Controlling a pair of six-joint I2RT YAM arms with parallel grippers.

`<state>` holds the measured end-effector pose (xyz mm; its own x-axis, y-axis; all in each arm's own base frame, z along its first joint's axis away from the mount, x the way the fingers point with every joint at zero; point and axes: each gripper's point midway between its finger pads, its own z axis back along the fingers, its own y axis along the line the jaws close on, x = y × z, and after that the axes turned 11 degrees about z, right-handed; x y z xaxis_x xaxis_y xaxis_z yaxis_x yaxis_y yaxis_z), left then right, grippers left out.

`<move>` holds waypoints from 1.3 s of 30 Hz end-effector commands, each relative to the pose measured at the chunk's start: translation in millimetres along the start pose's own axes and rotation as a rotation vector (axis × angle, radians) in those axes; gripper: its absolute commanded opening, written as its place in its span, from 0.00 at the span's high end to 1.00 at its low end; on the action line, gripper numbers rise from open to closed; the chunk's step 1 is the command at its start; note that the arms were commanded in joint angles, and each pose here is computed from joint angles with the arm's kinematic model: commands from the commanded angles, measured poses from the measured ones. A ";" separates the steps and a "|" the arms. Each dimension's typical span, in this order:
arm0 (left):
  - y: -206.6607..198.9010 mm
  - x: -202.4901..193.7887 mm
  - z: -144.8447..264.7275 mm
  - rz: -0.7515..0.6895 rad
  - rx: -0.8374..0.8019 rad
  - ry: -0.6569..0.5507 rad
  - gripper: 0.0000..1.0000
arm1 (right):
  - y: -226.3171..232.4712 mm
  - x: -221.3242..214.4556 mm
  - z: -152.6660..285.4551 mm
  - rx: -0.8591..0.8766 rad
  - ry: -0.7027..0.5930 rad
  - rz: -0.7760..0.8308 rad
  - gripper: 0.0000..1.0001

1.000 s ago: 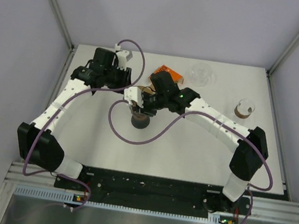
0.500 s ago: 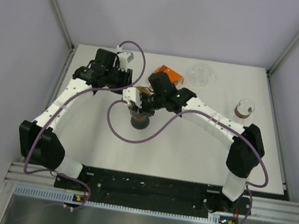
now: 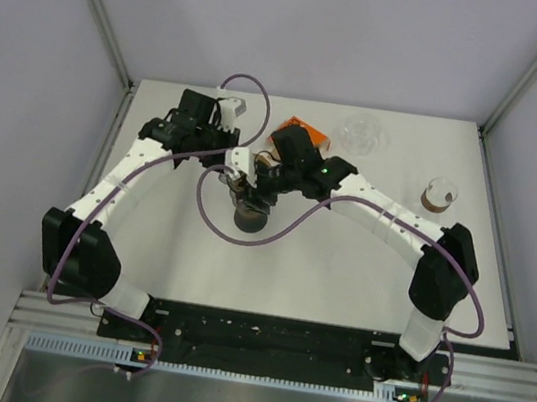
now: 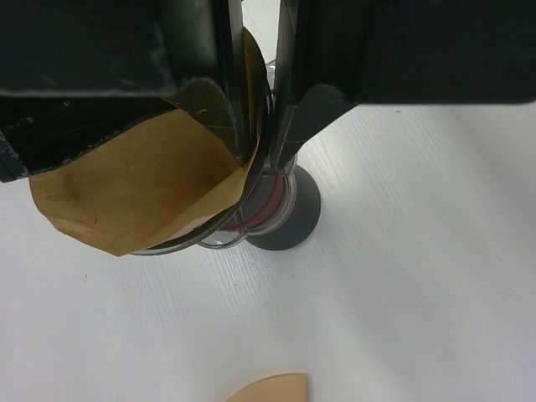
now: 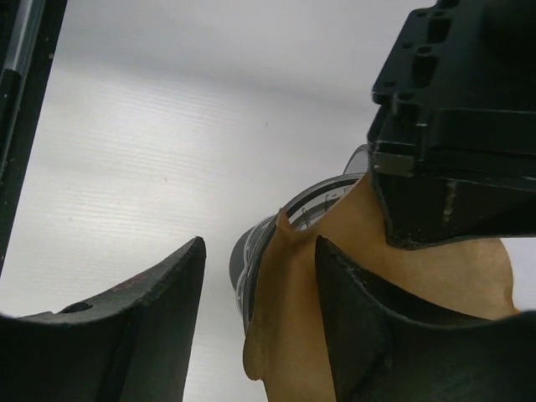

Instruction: Place the coffee filter in the dripper

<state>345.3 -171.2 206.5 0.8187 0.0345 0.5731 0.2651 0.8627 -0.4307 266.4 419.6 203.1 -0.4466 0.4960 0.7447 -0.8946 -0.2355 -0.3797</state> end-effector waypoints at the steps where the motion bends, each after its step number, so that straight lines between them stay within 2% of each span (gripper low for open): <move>1: -10.9 16.6 11.0 -0.043 -0.014 -0.055 0.78 | -32.2 57.4 41.9 -0.132 -0.199 0.006 0.42; 10: -12.4 14.5 10.7 -0.051 -0.014 -0.053 0.81 | -35.9 87.7 85.9 -0.216 -0.339 -0.034 0.35; 13: -13.6 14.8 11.2 -0.053 -0.018 -0.056 0.81 | -53.2 87.0 102.8 -0.278 -0.368 -0.231 0.34; 19: -15.0 14.2 12.4 -0.060 -0.024 -0.063 0.82 | -91.9 33.4 107.0 -0.468 -0.267 -0.580 0.32; 23: -15.4 13.9 14.1 -0.068 -0.024 -0.069 0.82 | -96.0 2.3 93.5 -0.512 -0.181 -0.674 0.30; 28: -15.7 13.4 12.7 -0.069 -0.026 -0.066 0.82 | -96.4 -11.6 76.2 -0.487 -0.150 -0.727 0.31; 30: -15.3 13.7 12.1 -0.069 -0.024 -0.067 0.82 | -96.8 -15.5 68.1 -0.464 -0.142 -0.737 0.34; 35: -16.7 14.1 12.3 -0.071 -0.029 -0.068 0.82 | -87.4 -18.4 46.3 -0.351 -0.145 -0.739 0.53; 39: -17.4 13.7 11.2 -0.069 -0.034 -0.065 0.81 | -84.6 -27.4 38.9 -0.336 -0.121 -0.740 0.66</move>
<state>343.2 -176.6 208.5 0.8123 0.0153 0.5830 0.2867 0.8600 -0.4221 354.7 383.1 217.4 0.2798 0.3496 0.8942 -0.8944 0.4334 0.1104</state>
